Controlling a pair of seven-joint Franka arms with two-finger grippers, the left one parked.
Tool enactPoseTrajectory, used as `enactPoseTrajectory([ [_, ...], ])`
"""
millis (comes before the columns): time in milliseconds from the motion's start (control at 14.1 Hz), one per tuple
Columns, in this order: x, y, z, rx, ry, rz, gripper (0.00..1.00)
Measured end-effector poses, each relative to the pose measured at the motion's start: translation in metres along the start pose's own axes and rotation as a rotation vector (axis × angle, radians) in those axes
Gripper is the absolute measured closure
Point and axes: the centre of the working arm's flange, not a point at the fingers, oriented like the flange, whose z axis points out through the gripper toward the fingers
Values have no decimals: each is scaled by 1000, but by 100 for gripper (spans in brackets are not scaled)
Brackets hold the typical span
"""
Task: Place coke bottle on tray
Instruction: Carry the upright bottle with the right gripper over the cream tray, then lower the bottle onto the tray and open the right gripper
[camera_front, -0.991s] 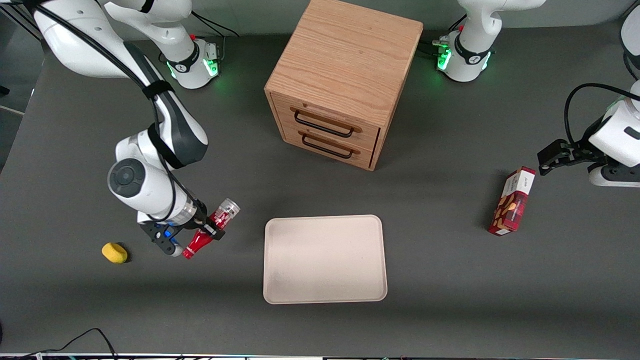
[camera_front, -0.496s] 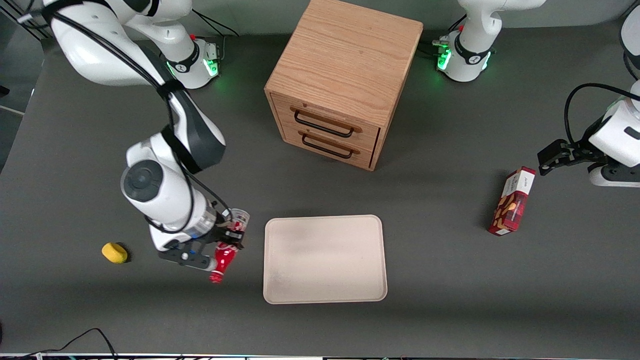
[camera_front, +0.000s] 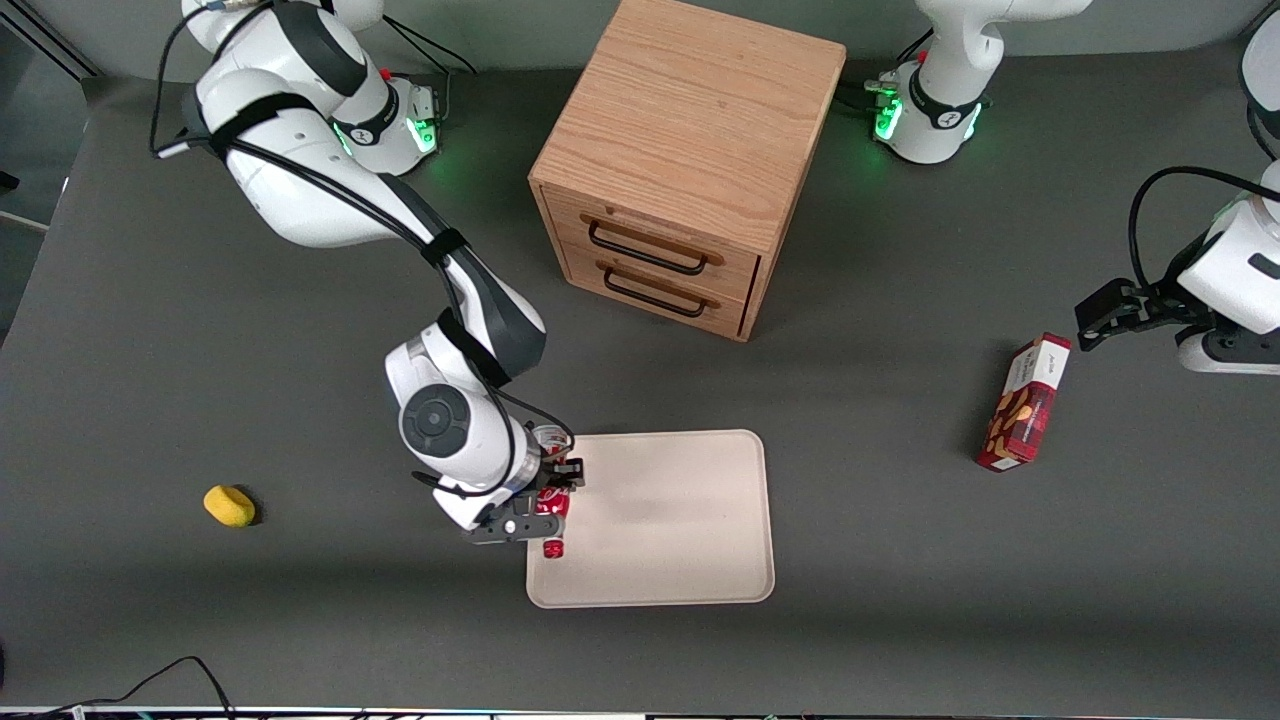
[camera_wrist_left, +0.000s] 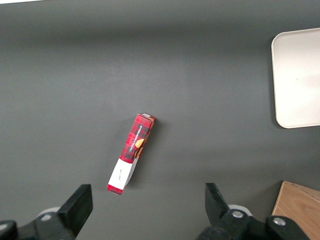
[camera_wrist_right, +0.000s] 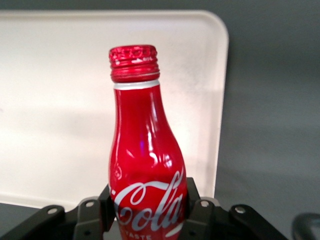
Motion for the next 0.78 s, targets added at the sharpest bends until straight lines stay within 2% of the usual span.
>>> enactPoseTrajectory([
  [354,0,15,45,-7,-51,-1,44],
  [779,6,23,50,36,-45,39,44],
])
